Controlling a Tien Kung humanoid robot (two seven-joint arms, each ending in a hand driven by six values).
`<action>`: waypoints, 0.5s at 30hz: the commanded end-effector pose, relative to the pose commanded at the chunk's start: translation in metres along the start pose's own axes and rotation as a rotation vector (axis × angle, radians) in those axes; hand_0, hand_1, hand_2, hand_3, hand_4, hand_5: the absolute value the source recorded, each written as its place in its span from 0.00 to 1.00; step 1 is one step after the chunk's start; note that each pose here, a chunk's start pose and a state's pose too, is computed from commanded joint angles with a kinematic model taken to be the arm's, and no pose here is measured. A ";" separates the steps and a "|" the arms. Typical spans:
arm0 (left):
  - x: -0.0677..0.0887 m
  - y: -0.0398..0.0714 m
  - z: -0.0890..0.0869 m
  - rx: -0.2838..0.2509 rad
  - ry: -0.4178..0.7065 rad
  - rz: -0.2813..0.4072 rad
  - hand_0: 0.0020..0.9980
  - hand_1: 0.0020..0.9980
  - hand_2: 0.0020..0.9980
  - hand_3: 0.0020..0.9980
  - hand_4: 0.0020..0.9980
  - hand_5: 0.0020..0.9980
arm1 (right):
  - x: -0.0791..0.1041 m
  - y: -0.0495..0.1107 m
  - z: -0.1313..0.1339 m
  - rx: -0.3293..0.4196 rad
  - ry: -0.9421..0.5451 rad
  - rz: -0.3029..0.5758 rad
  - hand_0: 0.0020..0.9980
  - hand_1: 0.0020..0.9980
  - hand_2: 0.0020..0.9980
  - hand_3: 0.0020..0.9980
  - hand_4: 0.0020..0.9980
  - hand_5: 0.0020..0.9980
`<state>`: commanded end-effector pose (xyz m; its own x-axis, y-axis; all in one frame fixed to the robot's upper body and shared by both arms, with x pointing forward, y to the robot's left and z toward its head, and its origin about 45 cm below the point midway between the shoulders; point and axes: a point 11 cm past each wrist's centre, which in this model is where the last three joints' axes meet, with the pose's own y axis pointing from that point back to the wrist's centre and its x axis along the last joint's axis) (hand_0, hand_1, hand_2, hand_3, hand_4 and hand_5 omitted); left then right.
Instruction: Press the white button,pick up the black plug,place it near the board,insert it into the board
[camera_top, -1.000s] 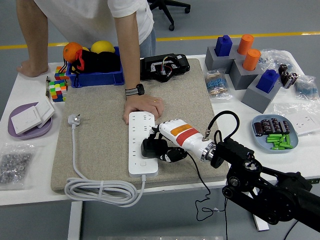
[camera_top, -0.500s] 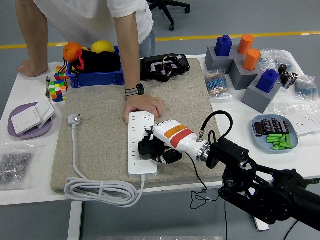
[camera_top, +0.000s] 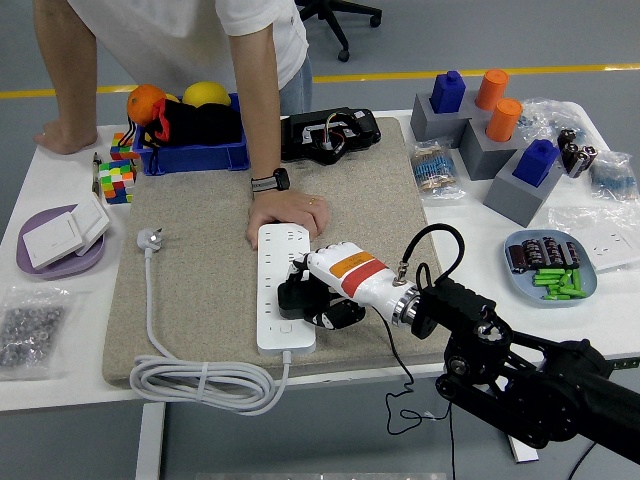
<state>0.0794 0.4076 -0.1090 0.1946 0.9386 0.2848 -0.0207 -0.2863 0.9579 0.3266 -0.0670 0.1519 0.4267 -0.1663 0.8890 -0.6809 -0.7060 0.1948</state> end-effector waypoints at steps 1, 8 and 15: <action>0.000 0.000 0.000 0.001 0.002 0.000 0.83 0.79 0.76 0.80 0.57 0.48 | 0.000 0.000 0.000 0.001 -0.002 0.002 0.24 0.38 0.37 0.55 0.83 0.00; 0.000 0.000 -0.002 0.003 0.002 0.000 0.83 0.79 0.76 0.80 0.57 0.48 | 0.011 -0.001 -0.008 0.031 -0.009 0.032 0.25 0.40 0.39 0.56 0.83 0.00; -0.002 -0.001 -0.003 0.004 0.004 -0.002 0.83 0.79 0.76 0.80 0.57 0.48 | 0.011 -0.001 -0.007 0.027 -0.007 0.021 0.39 0.47 0.50 0.65 0.83 0.00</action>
<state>0.0762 0.4065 -0.1099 0.1903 0.9401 0.2828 -0.0160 -0.2851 0.9584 0.3275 -0.0630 0.1646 0.4169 -0.1862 0.8897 -0.6737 -0.7204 0.1649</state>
